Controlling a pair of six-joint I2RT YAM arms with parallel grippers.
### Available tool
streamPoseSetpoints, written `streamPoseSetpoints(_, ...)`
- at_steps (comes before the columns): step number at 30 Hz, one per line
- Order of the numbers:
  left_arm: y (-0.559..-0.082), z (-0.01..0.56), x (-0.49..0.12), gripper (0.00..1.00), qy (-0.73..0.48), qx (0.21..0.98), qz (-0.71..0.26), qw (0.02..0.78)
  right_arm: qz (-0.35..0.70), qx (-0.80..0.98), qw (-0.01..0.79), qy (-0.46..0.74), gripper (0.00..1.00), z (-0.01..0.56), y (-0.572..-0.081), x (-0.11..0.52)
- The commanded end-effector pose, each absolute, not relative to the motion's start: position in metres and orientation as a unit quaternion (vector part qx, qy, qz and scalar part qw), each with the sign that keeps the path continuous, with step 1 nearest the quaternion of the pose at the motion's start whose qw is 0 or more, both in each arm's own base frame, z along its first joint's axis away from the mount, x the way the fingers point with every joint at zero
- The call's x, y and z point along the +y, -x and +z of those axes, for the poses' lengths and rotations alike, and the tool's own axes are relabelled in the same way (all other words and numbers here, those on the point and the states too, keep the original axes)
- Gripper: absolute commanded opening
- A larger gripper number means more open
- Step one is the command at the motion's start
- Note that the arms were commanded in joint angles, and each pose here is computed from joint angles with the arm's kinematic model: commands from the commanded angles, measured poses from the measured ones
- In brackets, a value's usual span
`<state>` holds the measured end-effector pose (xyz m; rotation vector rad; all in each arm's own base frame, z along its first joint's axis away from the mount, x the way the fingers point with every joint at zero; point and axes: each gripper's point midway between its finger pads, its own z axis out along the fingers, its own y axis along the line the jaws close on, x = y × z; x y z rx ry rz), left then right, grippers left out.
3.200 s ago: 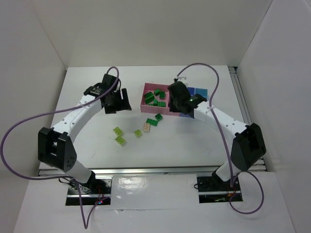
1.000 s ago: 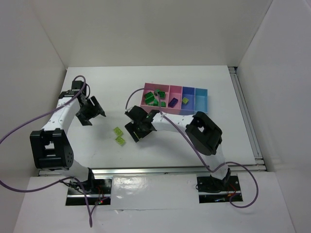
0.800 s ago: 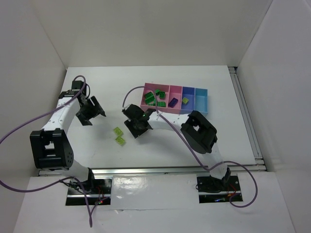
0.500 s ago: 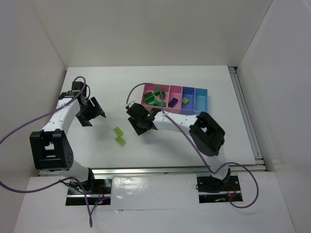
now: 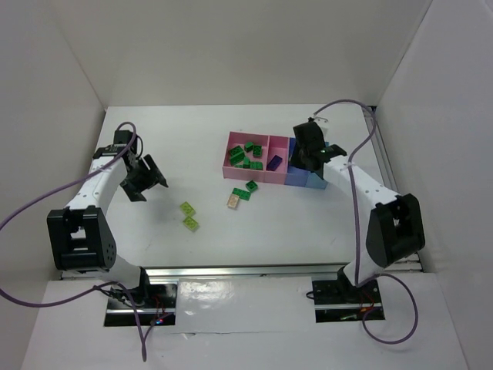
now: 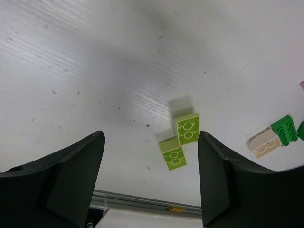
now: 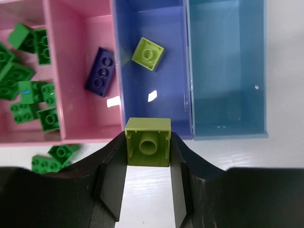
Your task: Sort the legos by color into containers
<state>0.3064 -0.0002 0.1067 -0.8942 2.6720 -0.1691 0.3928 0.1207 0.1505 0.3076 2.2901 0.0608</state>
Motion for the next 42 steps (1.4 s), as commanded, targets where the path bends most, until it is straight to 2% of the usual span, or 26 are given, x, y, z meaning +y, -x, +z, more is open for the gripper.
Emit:
streamPoseSetpoints(1,-0.307,0.114,0.001,0.83,0.316,0.931,-0.065,0.17,0.025,0.906,0.396,-0.147,0.37,0.137,-0.402,0.118)
streamPoseSetpoints(5,-0.306,0.117,-0.001,0.83,0.311,0.932,-0.07,0.174,0.029,0.897,0.408,-0.166,0.39,0.141,-0.43,0.106)
streamPoseSetpoints(7,-0.309,0.119,-0.001,0.83,0.31,0.931,-0.071,0.178,0.024,0.897,0.408,-0.169,0.43,0.134,-0.439,0.102)
streamPoseSetpoints(8,-0.309,0.119,-0.001,0.83,0.31,0.931,-0.071,0.178,0.03,0.895,0.411,-0.173,0.49,0.135,-0.445,0.1)
streamPoseSetpoints(9,-0.309,0.119,-0.001,0.83,0.31,0.931,-0.071,0.178,0.036,0.894,0.416,-0.166,0.61,0.137,-0.45,0.103)
streamPoseSetpoints(10,-0.309,0.119,-0.001,0.83,0.31,0.931,-0.071,0.178,0.038,0.897,0.41,-0.163,0.79,0.132,-0.453,0.106)
streamPoseSetpoints(13,-0.309,0.114,-0.002,0.83,0.31,0.933,-0.073,0.167,0.049,0.897,0.417,-0.14,0.9,0.146,-0.451,0.12)
streamPoseSetpoints(17,-0.309,0.116,-0.001,0.83,0.315,0.931,-0.069,0.173,0.055,0.886,0.452,-0.083,0.87,0.176,-0.428,0.154)
streamPoseSetpoints(20,-0.309,0.12,0.009,0.83,0.341,0.921,-0.042,0.182,0.107,0.893,0.437,0.026,0.81,0.179,-0.389,0.216)
streamPoseSetpoints(22,-0.306,0.121,0.015,0.83,0.36,0.915,-0.024,0.18,0.166,0.886,0.41,0.141,0.81,0.174,-0.342,0.279)
streamPoseSetpoints(26,-0.303,0.126,0.018,0.83,0.366,0.911,-0.017,0.187,0.221,0.871,0.33,0.29,0.81,0.137,-0.266,0.367)
streamPoseSetpoints(28,-0.303,0.129,0.018,0.83,0.371,0.908,-0.02,0.192,0.242,0.847,0.307,0.361,0.84,0.129,-0.233,0.402)
streamPoseSetpoints(31,-0.302,0.135,0.021,0.83,0.372,0.905,-0.013,0.205,0.236,0.83,0.271,0.426,0.91,0.099,-0.209,0.436)
streamPoseSetpoints(38,-0.306,0.144,0.033,0.83,0.39,0.895,-0.016,0.214,0.201,0.833,0.273,0.437,0.93,0.051,-0.219,0.467)
streamPoseSetpoints(42,-0.307,0.145,0.032,0.83,0.39,0.896,-0.021,0.213,0.188,0.838,0.281,0.428,0.88,0.038,-0.229,0.474)
